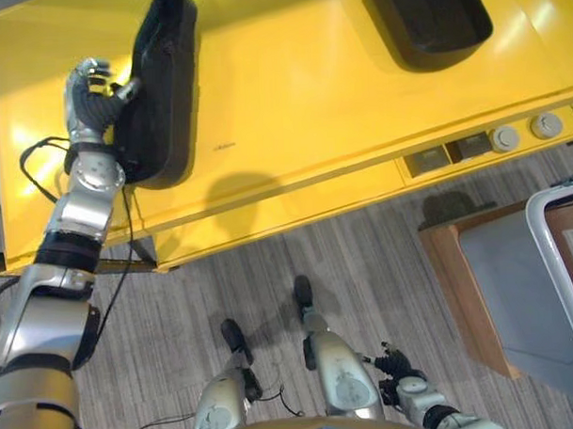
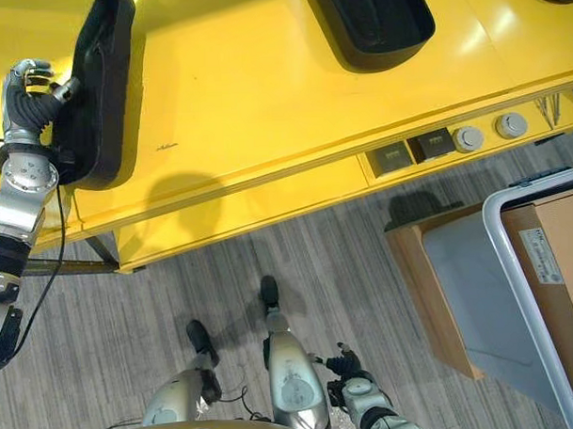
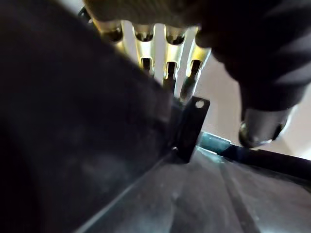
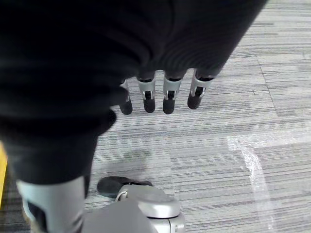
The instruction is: Move parts from the plastic box to the shelf.
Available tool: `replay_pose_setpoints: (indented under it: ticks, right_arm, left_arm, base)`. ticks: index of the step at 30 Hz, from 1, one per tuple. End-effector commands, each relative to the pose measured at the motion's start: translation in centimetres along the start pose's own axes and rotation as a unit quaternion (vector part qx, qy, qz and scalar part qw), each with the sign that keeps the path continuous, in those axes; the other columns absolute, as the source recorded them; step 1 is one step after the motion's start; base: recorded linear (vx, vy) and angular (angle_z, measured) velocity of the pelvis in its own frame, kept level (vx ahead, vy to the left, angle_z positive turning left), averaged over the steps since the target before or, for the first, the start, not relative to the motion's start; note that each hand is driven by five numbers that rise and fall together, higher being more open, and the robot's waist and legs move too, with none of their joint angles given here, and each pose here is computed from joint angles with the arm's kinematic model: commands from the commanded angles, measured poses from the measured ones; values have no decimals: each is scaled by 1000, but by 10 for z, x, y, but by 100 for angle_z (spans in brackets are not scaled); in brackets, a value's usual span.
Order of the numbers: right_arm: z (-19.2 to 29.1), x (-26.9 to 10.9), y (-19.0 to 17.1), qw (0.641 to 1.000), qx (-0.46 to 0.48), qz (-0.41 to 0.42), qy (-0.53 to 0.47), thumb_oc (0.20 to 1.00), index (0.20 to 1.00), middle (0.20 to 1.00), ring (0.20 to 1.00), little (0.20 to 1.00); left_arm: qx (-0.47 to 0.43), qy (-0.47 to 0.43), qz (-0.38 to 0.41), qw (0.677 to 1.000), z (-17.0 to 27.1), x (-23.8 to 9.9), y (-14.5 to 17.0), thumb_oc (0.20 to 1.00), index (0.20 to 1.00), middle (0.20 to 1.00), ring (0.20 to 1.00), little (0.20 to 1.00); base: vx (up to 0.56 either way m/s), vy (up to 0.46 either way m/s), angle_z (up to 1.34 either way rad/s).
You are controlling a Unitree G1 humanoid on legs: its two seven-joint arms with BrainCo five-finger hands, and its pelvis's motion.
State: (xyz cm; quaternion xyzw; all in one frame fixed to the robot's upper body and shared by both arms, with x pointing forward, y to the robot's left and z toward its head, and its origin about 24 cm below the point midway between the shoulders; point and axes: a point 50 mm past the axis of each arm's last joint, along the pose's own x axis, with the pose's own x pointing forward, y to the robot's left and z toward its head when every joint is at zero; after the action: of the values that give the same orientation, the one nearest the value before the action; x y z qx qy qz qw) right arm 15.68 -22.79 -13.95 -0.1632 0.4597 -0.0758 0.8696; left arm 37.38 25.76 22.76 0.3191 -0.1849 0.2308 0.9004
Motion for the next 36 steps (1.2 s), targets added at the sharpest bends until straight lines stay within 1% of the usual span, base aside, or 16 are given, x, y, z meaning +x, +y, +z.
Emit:
replay_pose_setpoints:
  ticks: [1, 4, 6, 8, 12, 13, 15, 18, 23, 27, 28, 29, 30, 31, 33, 36]
  right_arm:
    - [-1, -2, 13, 1000, -2, 21, -2, 1000, 1000, 1000, 1000, 1000]
    - [-1, -2, 14, 1000, -2, 22, -1, 1000, 1000, 1000, 1000, 1000]
    - [-1, -2, 15, 1000, -4, 23, -1, 1000, 1000, 1000, 1000, 1000]
    - [-1, -3, 16, 1000, -8, 25, -1, 1000, 1000, 1000, 1000, 1000]
    - [-3, -2, 12, 1000, -17, 20, 4, 1000, 1000, 1000, 1000, 1000]
    - [-3, -2, 12, 1000, -17, 19, 4, 1000, 1000, 1000, 1000, 1000]
    - [-2, -2, 8, 1000, -14, 12, 3, 1000, 1000, 1000, 1000, 1000]
    - [-4, -1, 4, 1000, -22, 7, 4, 1000, 1000, 1000, 1000, 1000]
    - [-11, -3, 2, 1000, -26, 7, 11, 1000, 1000, 1000, 1000, 1000]
    - [-21, -6, -1, 999, -27, 9, 23, 1000, 1000, 1000, 1000, 1000]
    - [-26, -7, 0, 999, -28, 13, 30, 1000, 1000, 1000, 1000, 1000]
    - [-28, -7, 0, 999, -28, 14, 33, 1000, 1000, 1000, 1000, 1000]
    - [-28, -7, 0, 999, -27, 14, 33, 1000, 1000, 1000, 1000, 1000]
    - [-30, -8, 1, 999, -24, 14, 37, 1000, 1000, 1000, 1000, 1000]
    - [-35, -9, 2, 999, -19, 14, 46, 1000, 1000, 1000, 1000, 1000]
    - [-43, -11, 3, 998, -17, 15, 60, 1000, 1000, 1000, 1000, 1000]
  left_arm:
    - [41, 25, 32, 998, -18, 1, 17, 1000, 1000, 1000, 1000, 1000]
    - [33, 28, 41, 998, -20, -1, 18, 1000, 1000, 1000, 1000, 1000]
    - [8, 22, 49, 999, -16, -4, 16, 1000, 1000, 1000, 1000, 1000]
    - [-43, 17, 58, 997, -13, -11, 12, 1000, 1000, 1000, 1000, 1000]
    - [-150, 22, 44, 988, -10, -20, 2, 1000, 1000, 1000, 1000, 1000]
    - [-150, 22, 44, 987, -11, -20, 2, 1000, 1000, 1000, 1000, 1000]
    - [-186, 29, 45, 981, -10, -22, -2, 1000, 1000, 1000, 1000, 1000]
    - [-185, 32, 44, 981, -9, -20, -4, 1000, 1000, 1000, 1000, 1000]
    - [-162, 38, 52, 985, -16, -18, 5, 1000, 1000, 1000, 1000, 1000]
    - [-98, 38, 53, 993, -23, -9, 22, 1000, 1000, 1000, 1000, 1000]
    - [-50, 22, 51, 997, -19, -2, 29, 1000, 1000, 1000, 1000, 1000]
    - [-30, 14, 56, 998, -16, 0, 31, 1000, 1000, 1000, 1000, 1000]
    - [-30, 13, 56, 998, -16, 0, 31, 1000, 1000, 1000, 1000, 1000]
    - [-20, -24, 56, 998, -4, -2, 30, 1000, 1000, 1000, 1000, 1000]
    - [-45, -92, 36, 994, 15, -15, 25, 1000, 1000, 1000, 1000, 1000]
    - [-81, -141, -10, 987, 25, -46, 11, 1000, 1000, 1000, 1000, 1000]
  base:
    - [0, 0, 0]
    - [0, 0, 0]
    - [0, 0, 0]
    - [0, 0, 0]
    - [1, -5, 5]
    - [9, -5, 7]
    - [6, 1, 6]
    - [8, 0, 6]
    - [6, 2, 9]
    - [-5, -1, -1]
    - [-31, -7, -2]
    - [0, 0, 0]
    - [0, 0, 0]
    - [0, 0, 0]
    - [0, 0, 0]
    - [51, 0, 2]
